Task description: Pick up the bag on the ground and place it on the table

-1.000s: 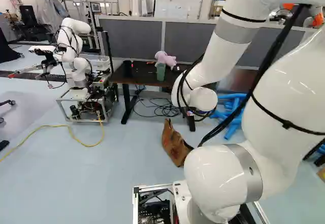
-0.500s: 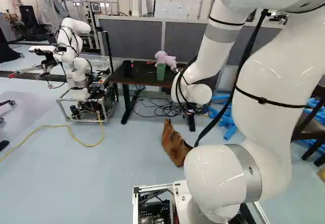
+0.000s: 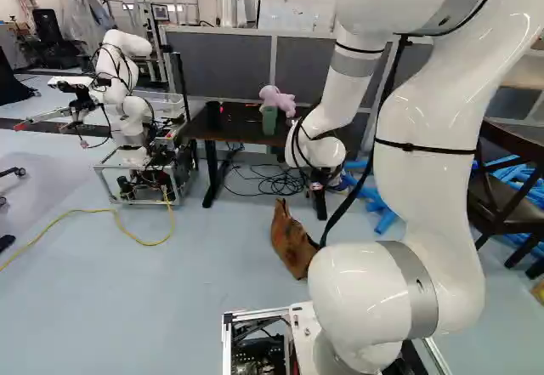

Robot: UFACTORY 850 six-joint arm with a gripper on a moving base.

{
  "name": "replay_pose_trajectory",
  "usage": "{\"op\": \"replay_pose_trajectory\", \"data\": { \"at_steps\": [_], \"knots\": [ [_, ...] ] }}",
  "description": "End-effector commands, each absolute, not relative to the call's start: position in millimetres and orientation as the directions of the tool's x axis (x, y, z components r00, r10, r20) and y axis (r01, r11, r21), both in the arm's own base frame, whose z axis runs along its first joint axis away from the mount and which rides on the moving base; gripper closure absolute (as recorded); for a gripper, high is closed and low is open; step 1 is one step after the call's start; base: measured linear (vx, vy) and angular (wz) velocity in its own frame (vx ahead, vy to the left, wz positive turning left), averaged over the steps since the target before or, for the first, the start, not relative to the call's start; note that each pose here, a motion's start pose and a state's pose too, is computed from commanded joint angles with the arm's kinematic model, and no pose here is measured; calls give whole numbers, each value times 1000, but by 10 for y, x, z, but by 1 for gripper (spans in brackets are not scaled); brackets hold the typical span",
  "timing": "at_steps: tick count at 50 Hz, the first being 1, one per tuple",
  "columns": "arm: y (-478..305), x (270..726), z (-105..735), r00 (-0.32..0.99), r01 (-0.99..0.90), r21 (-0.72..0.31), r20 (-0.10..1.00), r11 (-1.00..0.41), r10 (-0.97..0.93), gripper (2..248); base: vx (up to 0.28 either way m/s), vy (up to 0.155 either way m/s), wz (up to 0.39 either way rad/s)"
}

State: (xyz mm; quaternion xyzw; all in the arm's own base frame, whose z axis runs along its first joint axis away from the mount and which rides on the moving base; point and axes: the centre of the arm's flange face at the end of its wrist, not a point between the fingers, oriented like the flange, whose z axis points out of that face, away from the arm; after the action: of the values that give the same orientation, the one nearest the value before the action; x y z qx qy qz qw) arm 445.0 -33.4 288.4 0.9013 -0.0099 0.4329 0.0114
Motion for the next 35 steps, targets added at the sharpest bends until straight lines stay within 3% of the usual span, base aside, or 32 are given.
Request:
{"op": "replay_pose_trajectory", "data": {
  "at_steps": [35],
  "knots": [
    [-390, 5047, 2330, 722, 7, 18, 692, -1000, 17, 3, 0, 0, 0]
  ]
}}
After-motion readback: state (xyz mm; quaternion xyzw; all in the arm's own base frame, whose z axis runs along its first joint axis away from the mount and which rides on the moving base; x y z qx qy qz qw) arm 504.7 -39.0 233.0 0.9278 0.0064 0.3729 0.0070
